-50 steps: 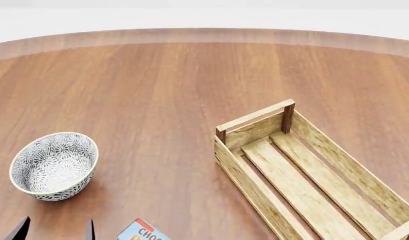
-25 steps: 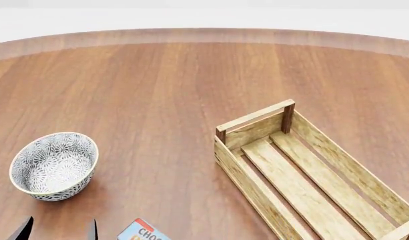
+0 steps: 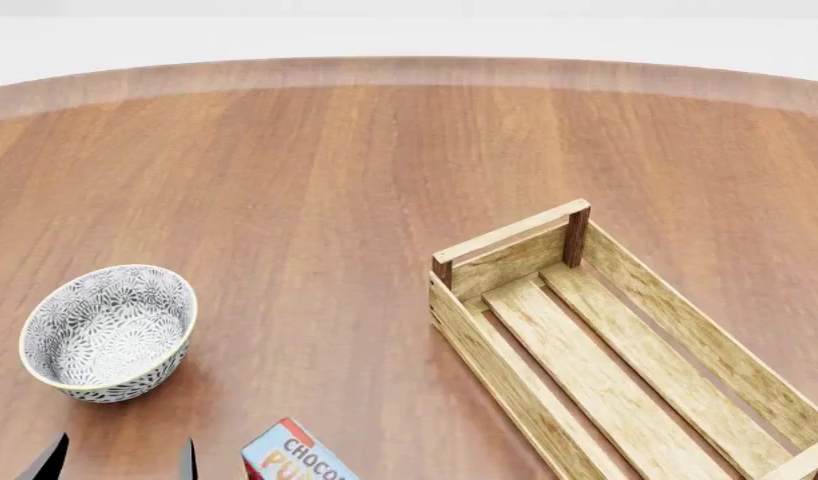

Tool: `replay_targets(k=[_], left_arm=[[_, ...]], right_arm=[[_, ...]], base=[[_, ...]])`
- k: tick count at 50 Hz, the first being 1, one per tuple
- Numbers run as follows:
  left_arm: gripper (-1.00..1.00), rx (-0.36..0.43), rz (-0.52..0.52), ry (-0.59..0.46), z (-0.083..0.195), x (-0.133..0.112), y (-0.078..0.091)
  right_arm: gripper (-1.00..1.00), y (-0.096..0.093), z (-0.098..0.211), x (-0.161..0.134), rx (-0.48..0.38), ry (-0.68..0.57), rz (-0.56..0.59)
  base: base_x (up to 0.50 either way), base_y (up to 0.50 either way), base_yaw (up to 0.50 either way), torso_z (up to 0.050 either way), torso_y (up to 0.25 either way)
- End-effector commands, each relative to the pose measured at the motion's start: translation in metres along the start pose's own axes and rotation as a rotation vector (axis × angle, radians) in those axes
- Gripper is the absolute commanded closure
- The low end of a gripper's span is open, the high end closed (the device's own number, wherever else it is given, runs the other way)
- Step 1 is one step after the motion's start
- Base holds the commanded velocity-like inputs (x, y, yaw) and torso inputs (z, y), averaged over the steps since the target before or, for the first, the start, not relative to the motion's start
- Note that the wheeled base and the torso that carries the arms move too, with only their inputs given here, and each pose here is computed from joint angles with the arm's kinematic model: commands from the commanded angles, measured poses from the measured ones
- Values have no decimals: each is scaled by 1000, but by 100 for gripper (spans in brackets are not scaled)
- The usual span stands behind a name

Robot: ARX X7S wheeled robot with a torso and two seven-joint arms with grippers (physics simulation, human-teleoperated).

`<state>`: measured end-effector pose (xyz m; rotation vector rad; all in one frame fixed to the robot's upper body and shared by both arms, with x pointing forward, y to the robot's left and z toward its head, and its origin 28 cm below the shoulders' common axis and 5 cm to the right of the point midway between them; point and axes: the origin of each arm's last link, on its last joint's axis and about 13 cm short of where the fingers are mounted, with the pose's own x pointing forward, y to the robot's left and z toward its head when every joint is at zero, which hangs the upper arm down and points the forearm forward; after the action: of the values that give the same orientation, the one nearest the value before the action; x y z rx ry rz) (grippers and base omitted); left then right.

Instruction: Pick up the chocolate pudding and put it in the tray.

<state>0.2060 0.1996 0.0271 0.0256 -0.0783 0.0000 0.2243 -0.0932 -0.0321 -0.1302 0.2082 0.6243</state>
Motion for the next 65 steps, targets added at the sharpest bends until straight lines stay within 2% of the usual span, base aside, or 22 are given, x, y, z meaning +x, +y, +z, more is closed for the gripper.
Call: replay_targets(k=[1, 10, 17, 21, 25, 46, 65], left_arm=[[-100, -1, 0, 2, -1, 0, 0], [-100, -2, 0, 4, -1, 0, 1], [-100, -4, 2, 3, 0, 0, 1], [-100, -5, 3, 2, 0, 0, 1], [-100, -6, 3, 1, 1, 0, 2], [-100, -7, 5, 1, 2, 0, 2], [-100, -11, 6, 8, -2, 1, 2]], right_arm=[[100, -11, 17, 9, -1, -93, -126], [100, -24, 29, 16, -6, -160, -277], [100, -33, 37, 21, -11, -186, -338], [100, -40, 47, 22, 14, -207, -376], [100, -50, 55, 27, 24, -213, -473], [100, -85, 52, 31, 61, -190, -654], [100, -109, 46, 37, 60, -139, -753]], base=[[0, 0, 0, 0, 0], [0, 0, 0, 0, 2], [0, 0, 0, 0, 0], [0, 0, 0, 0, 0], [0, 0, 0, 0, 0], [0, 0, 0, 0, 0], [0, 0, 0, 0, 0]])
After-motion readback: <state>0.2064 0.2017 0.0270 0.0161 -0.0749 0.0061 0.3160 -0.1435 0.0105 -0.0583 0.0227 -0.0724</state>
